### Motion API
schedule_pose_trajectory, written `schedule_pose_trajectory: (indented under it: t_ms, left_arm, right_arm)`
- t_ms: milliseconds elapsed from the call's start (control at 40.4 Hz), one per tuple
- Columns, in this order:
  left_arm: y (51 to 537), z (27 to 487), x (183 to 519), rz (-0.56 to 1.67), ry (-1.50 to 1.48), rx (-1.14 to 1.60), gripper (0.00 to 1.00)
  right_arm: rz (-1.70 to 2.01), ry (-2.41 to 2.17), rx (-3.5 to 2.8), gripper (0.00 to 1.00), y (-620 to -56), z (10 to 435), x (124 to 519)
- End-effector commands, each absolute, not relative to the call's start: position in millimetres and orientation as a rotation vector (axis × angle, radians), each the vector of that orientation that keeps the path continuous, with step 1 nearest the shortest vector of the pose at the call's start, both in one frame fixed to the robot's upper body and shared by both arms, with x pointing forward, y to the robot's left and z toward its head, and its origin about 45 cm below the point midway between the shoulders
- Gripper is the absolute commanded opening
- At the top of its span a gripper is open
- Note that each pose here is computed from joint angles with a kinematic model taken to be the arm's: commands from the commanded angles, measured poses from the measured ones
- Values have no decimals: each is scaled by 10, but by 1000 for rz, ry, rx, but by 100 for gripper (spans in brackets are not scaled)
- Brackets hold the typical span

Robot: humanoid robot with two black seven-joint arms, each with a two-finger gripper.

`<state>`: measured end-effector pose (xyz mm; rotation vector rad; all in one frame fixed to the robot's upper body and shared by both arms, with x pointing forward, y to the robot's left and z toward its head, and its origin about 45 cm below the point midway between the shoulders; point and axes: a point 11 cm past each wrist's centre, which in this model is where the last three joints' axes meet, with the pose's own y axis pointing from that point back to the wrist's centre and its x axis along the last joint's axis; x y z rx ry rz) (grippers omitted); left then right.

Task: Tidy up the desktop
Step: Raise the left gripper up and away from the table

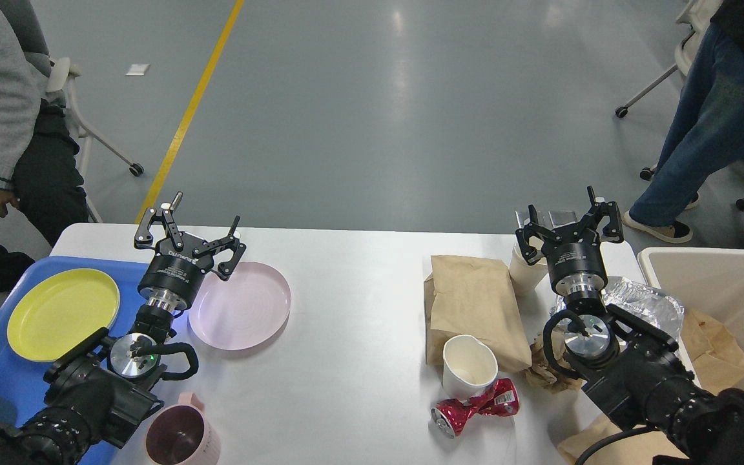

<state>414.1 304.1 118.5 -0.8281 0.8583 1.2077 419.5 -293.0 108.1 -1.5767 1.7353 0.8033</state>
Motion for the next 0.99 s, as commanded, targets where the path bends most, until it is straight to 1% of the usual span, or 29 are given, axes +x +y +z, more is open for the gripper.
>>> schedule_pose_trajectory:
  t_ms: [0,495,593,692,767,841,915,964]
  left_arm:
    - [3025,1179,4141,1207,861,-827,99]
    - [3022,1183,4146,1209,866,-843,99]
    - [2913,1188,4176,1191,874,-817,99]
    - [2916,1180,4221,1223,881,-759,99]
    - [2917,1249,4359,1280,870,-675,99]
    - [2927,1319,4475,1323,838,-550,99]
    - [3108,1459,4590,1368,744,-388,99]
    - [3081,1520,4644,1361,705,-320,99]
  right_arm:
    - [804,1735,-1577,100,-2929,1082,4195]
    - [803,1735,-1577,100,-2929,1082,4195]
    - [803,1736,-1576,100,-2933,1080,4195]
    - [803,1735,-1577,100,-2929,1082,4195]
    - [802,1736,-1578,100,-2932,1080,4195]
    - [803,1736,-1576,100,-2933,1080,4195]
    - [803,1735,-1577,100,-2929,1082,4195]
    - [804,1735,-1577,100,-2929,1082,4195]
